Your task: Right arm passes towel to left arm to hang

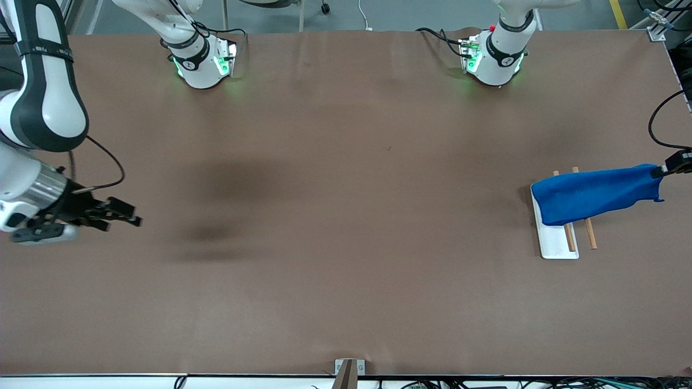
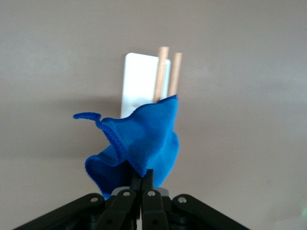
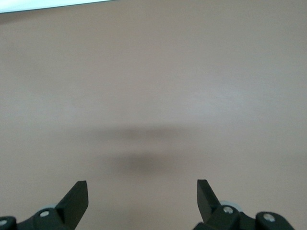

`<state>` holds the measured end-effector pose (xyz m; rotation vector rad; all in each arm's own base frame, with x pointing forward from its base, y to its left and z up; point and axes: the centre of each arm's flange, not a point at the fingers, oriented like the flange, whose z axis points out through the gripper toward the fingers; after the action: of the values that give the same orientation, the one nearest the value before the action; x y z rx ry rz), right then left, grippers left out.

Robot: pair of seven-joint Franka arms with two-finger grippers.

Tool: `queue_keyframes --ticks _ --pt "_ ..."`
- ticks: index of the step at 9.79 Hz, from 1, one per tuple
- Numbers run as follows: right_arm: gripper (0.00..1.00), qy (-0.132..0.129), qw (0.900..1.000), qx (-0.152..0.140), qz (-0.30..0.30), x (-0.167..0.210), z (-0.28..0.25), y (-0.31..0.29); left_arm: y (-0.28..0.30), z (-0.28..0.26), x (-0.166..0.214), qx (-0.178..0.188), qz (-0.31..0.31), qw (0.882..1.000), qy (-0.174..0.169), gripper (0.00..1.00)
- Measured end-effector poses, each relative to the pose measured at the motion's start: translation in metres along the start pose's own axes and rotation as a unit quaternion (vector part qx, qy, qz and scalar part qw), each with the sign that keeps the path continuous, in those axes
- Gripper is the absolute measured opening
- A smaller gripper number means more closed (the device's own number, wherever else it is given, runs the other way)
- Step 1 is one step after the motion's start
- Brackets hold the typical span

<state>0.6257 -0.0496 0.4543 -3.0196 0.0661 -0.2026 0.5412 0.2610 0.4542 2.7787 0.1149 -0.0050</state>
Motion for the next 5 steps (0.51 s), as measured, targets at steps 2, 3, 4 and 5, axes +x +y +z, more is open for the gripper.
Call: queue_keyframes --ticks 2,3,4,5 --pt "1.0 -0.017 0.999 -0.03 0.032 -0.012 -0.044 0.006 -0.011 0.007 0.002 0.006 -0.005 1.0 -0.001 0.1" --pt "1.0 -0.027 0.998 -0.033 0.042 -0.021 -0.076 0.015 -0.016 0.012 0.003 0.008 -0.009 1.0 -0.004 0.13" --pt "1.0 -0.029 0.998 -0.034 0.051 -0.029 -0.112 0.023 -0.022 0.015 0.002 0.009 -0.014 1.0 -0.006 0.29" --pt "1.0 -0.027 0.997 -0.038 0.06 -0.035 -0.146 0.025 -0.023 0.015 0.002 0.01 -0.015 1.0 -0.005 0.43"
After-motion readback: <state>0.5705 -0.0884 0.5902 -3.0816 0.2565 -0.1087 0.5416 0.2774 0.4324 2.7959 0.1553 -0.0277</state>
